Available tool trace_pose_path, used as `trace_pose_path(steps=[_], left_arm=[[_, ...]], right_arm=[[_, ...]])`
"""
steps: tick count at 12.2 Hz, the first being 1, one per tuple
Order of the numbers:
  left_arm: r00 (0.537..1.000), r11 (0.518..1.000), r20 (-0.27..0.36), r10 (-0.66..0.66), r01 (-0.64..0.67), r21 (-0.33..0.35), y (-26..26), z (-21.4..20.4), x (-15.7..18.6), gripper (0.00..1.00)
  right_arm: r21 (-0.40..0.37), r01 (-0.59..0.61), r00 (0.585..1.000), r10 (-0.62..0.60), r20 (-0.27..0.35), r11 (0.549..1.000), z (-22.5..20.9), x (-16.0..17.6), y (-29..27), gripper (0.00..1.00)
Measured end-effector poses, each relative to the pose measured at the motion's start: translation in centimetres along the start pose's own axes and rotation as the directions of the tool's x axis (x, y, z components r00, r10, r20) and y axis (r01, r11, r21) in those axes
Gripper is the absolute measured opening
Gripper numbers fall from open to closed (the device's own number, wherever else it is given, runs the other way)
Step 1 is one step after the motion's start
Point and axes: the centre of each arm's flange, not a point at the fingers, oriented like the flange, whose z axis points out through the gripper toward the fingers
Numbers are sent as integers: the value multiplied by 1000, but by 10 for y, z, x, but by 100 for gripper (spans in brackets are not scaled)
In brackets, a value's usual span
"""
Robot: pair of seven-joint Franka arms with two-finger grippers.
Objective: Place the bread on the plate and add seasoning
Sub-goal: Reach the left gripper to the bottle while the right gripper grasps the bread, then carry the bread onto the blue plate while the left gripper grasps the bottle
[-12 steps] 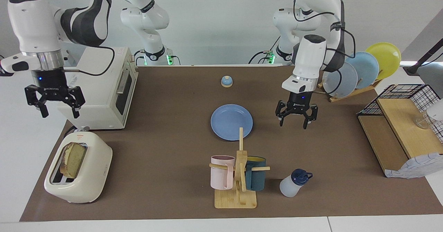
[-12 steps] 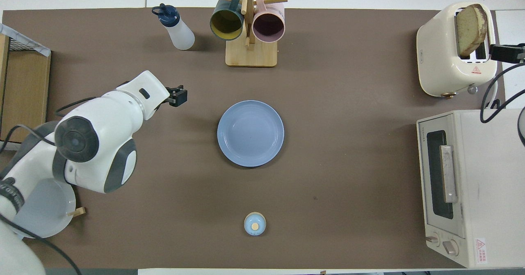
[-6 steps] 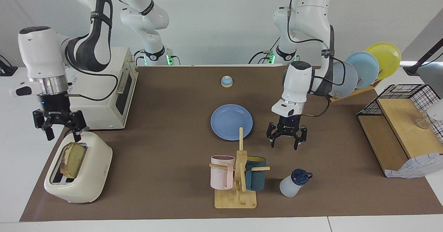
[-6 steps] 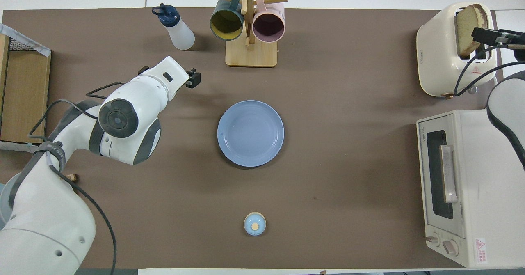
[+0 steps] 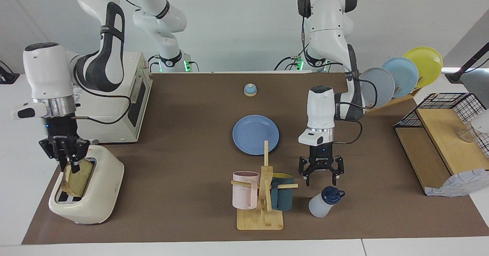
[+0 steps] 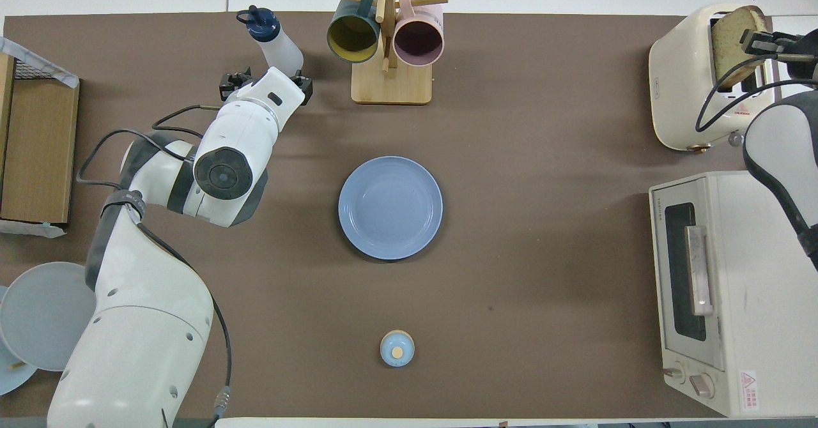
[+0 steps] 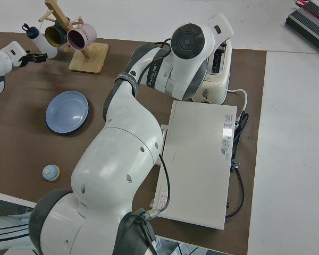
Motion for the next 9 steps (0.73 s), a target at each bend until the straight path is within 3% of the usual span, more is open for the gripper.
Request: trace_pose_path(steps=[1, 3, 6, 9], left_arm=[[1000, 1000, -5, -3, 3, 7, -4, 4, 3, 100], [1000, 1000, -9, -14, 15, 7, -9, 8, 7, 100], [999, 998, -10, -49, 48, -42, -10, 16, 18, 100], [999, 997, -5, -42, 42, -66, -2, 17, 18, 100]], right_arm=[[8, 6, 999, -7, 31, 1000, -1, 1, -1, 11], [50, 76, 987, -82, 138, 996, -18, 19, -1, 10], [138, 179, 944, -209, 257, 974, -82, 57, -5, 10], [198, 281, 884, -334, 328, 939, -141, 60, -71, 8]])
